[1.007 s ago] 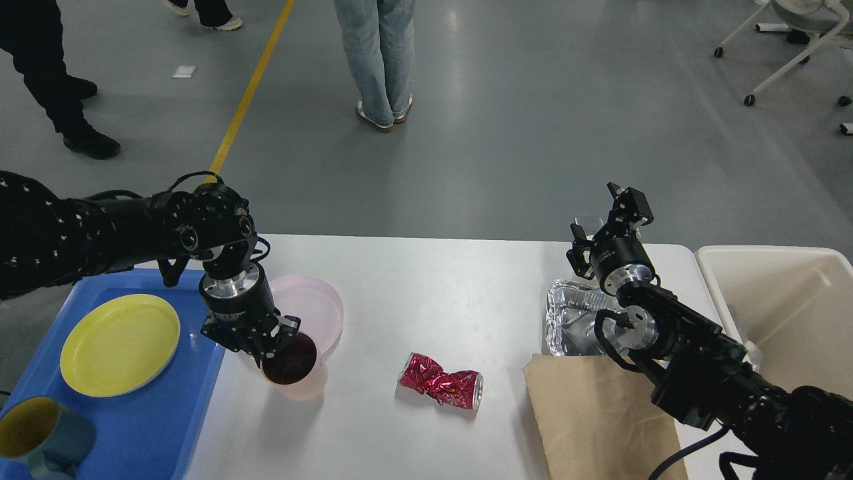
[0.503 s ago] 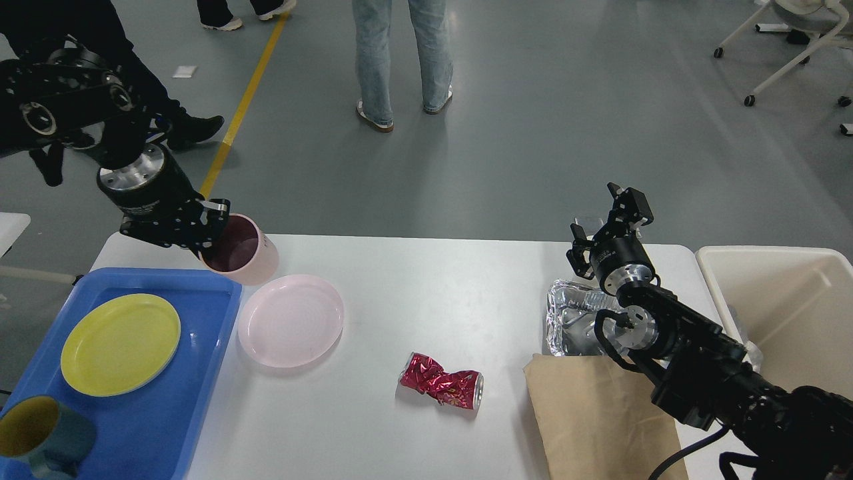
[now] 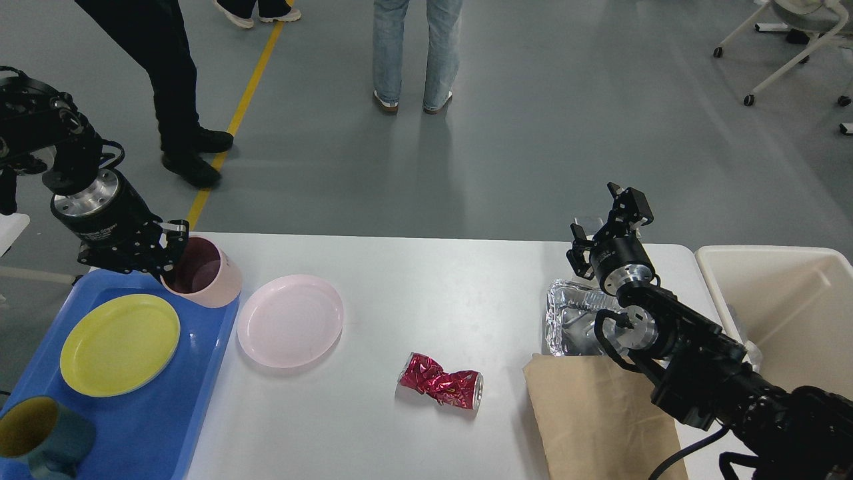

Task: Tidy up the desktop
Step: 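Carry the pink cup with the left gripper onto the blue tray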

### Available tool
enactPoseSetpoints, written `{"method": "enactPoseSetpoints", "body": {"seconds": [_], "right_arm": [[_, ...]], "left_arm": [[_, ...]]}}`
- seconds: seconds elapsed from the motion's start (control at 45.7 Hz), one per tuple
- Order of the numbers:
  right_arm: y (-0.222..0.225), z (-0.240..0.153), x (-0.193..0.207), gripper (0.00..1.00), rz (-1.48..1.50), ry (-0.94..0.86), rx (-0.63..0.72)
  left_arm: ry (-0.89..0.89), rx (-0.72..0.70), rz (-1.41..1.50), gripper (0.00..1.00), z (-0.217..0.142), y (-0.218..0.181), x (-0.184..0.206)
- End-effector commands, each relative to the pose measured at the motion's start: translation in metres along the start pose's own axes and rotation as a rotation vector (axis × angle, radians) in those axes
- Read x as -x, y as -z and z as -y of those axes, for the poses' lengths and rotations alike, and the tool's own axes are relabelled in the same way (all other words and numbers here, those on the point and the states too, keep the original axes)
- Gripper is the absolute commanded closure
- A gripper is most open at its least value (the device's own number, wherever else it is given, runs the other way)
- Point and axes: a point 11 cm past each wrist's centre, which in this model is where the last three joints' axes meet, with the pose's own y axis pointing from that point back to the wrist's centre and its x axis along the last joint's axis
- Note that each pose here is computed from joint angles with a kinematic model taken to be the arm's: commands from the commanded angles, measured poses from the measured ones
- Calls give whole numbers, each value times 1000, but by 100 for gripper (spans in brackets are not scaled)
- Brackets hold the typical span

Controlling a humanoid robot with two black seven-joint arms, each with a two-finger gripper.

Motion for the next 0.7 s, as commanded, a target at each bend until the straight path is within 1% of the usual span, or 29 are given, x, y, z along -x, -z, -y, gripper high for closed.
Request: {"method": "enactPoseSetpoints", "body": {"seconds": [0.0,0.109,0.416,0.547,0.678], "right_arm": [[0,0,0,0,0,0,0],[0,0,0,0,0,0,0],[0,0,0,0,0,0,0],[0,0,0,0,0,0,0],[0,0,0,0,0,0,0]], "left_arm": [[28,-14,-69,100,12,33,7],[55,-34,-119,100,23,60,16],[191,-121,-214,100,74,119,60],[215,-155,-222,100,83,130,68],[219,-155,-221,100,85,130,70]]}}
